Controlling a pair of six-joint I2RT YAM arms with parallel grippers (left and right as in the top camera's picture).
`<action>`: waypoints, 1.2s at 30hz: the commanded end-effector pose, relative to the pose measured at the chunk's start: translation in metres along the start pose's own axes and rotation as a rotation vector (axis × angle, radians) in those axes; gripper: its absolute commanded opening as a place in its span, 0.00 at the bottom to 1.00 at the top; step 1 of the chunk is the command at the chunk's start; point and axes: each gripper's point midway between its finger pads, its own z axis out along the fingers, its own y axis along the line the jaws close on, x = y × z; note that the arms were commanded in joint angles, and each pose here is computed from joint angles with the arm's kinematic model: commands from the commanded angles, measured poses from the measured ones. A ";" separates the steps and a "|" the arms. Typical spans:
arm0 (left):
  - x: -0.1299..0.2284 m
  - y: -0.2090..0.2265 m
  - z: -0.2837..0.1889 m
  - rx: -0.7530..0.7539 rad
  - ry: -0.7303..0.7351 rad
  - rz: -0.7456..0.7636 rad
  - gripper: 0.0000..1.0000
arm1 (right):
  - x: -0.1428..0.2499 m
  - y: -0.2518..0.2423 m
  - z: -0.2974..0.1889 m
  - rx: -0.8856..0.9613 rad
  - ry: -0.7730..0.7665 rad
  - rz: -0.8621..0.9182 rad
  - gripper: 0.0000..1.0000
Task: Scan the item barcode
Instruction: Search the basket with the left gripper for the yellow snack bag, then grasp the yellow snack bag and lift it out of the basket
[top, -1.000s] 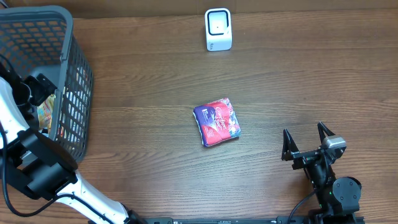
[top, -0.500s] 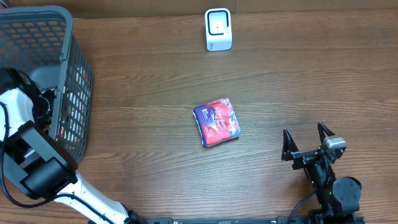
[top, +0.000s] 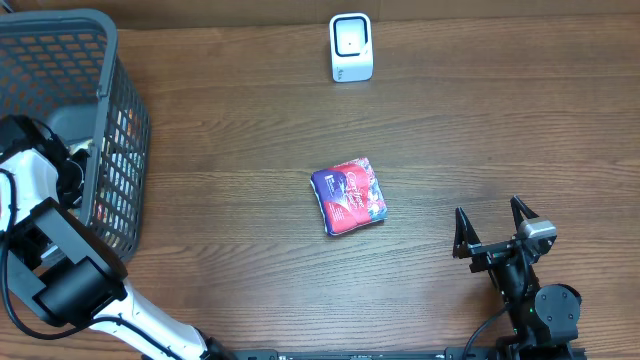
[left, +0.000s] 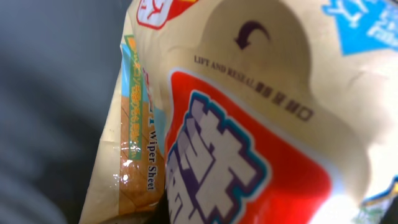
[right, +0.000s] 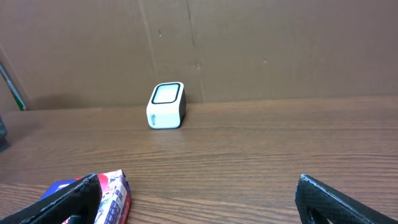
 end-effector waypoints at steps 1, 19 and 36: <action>0.014 -0.004 -0.002 -0.002 0.107 -0.023 0.04 | 0.002 -0.001 0.000 0.003 -0.003 -0.003 1.00; -0.028 -0.089 -0.306 0.317 -0.524 0.132 0.04 | 0.002 -0.001 0.000 0.003 -0.003 -0.003 1.00; 0.199 -0.234 -0.218 0.225 -0.010 0.518 0.04 | 0.002 -0.001 0.000 0.003 -0.003 -0.004 1.00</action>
